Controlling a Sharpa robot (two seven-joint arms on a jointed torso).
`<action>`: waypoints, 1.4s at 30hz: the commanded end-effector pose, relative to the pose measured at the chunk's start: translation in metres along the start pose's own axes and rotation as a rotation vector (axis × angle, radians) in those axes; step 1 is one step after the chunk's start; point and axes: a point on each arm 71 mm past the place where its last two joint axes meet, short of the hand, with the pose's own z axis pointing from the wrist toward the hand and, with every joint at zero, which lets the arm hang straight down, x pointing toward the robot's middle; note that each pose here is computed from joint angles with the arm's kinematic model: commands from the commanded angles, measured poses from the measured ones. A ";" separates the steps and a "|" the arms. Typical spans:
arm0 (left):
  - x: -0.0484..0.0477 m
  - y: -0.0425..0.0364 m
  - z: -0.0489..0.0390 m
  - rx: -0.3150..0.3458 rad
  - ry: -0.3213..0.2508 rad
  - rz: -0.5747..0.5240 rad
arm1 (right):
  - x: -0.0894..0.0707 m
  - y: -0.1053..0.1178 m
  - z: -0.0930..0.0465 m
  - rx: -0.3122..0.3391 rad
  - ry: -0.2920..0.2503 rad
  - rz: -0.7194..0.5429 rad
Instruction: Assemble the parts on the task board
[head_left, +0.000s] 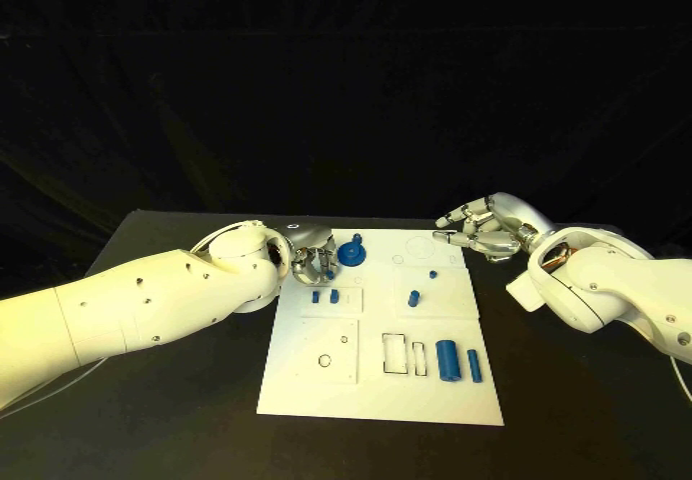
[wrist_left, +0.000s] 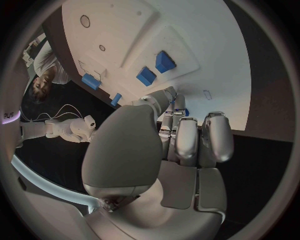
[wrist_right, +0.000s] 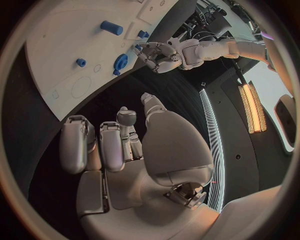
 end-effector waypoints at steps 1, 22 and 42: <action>0.0022 -0.0012 0.0005 0.000 0.031 0.000 | 0.001 0.001 0.000 -0.009 0.008 -0.003; 0.0029 0.0017 0.0007 -0.017 0.040 0.002 | 0.001 -0.001 0.000 -0.003 0.011 -0.003; -0.0160 0.0373 -0.0202 -0.053 -0.148 -0.292 | 0.018 -0.002 0.003 -0.035 0.144 -0.623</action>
